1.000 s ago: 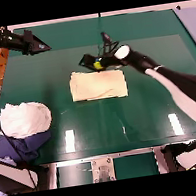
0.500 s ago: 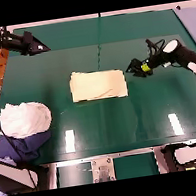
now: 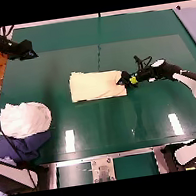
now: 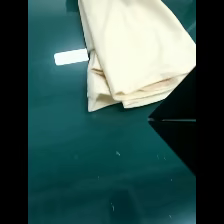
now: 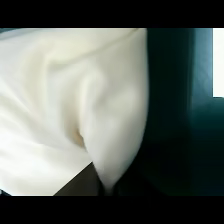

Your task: Fold the shirts.

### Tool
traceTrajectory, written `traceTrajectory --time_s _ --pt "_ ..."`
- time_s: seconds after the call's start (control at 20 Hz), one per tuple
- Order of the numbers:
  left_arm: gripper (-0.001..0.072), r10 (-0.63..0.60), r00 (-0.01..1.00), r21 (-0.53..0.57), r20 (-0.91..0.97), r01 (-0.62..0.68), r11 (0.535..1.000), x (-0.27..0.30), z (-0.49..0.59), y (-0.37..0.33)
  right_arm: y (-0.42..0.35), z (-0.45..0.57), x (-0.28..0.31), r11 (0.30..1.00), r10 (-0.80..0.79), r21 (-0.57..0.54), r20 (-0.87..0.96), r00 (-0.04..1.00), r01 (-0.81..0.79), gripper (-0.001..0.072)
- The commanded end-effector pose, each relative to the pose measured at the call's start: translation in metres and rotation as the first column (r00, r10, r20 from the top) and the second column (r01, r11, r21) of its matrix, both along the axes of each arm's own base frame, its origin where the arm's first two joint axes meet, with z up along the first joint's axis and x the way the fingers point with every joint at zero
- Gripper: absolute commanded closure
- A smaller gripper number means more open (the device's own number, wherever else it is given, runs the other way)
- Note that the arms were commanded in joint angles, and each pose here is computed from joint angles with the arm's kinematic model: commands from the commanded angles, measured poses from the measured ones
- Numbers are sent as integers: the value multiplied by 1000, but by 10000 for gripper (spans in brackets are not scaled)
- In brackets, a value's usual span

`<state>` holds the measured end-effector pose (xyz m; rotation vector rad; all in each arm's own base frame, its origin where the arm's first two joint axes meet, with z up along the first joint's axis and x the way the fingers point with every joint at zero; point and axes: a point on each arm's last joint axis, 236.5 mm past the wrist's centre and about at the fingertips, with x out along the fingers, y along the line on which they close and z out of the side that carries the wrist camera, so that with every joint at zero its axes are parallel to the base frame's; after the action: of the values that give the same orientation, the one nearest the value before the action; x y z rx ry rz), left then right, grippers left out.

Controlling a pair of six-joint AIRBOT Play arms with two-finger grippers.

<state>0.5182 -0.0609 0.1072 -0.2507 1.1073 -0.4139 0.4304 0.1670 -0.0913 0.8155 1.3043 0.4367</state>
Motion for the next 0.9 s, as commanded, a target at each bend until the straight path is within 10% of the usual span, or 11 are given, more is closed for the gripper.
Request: traceTrajectory --time_s 0.0,0.45,0.85 --pt "689 37 999 53 -1 -37 998 3 -5 14 13 46 36 993 -23 119 113 993 9 700" --pt "689 25 999 54 -27 -23 998 -3 -8 13 -278 164 28 864 -502 116 277 819 490 701" --pt "688 24 999 53 -27 -23 998 -3 -8 13 -466 80 -201 409 -910 -26 67 410 912 701"
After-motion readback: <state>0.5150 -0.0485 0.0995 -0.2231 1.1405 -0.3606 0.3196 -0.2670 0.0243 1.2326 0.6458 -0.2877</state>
